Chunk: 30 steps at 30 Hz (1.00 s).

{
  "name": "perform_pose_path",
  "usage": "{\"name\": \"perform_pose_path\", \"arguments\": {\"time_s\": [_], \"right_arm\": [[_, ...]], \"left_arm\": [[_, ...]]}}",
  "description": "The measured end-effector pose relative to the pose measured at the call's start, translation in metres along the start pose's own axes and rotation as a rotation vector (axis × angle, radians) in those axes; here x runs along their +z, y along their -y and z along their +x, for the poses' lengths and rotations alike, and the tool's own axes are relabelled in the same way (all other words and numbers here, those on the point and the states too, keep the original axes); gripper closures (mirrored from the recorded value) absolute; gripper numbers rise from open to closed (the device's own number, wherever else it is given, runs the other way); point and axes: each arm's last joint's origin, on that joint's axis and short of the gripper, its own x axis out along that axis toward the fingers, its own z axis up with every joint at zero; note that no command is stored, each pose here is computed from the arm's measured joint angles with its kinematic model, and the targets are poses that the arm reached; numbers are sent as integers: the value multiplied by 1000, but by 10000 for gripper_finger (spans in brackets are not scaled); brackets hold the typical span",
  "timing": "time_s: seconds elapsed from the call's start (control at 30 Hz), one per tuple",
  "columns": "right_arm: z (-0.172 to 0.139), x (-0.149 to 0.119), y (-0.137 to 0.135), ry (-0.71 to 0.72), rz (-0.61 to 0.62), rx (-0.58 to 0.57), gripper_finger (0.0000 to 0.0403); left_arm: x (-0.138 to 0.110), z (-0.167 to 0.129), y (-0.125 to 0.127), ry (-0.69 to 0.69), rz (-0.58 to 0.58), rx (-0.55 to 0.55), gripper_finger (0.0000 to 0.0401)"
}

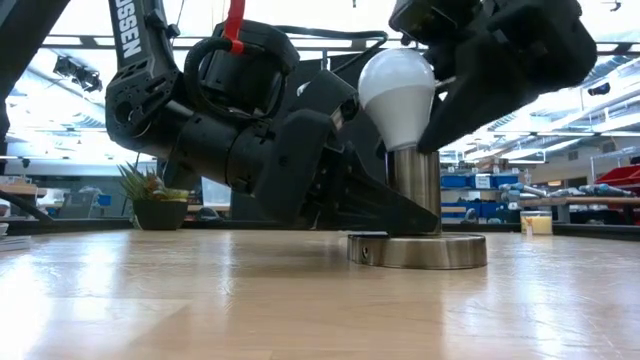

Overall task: Screw lightbulb
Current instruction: Insert the lightbulb into the lamp

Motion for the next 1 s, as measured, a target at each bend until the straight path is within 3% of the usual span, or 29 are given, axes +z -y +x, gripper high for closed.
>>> {"name": "perform_pose_path", "arguments": {"time_s": [0.33,0.5,0.77,1.0], "right_arm": [[-26,24,-7,-159,5,-37,44],[-33,36,-8,-193,153,-65,45],[-15,57,-9,-352,264,-108,46],[1,87,-2,-500,367,-254,46]], "left_arm": [[0,0,0,-5,-5,0,201],[0,0,0,-6,-25,23,201],[0,0,-2,0,-39,106,201],[0,0,-3,5,-92,134,201]]}}
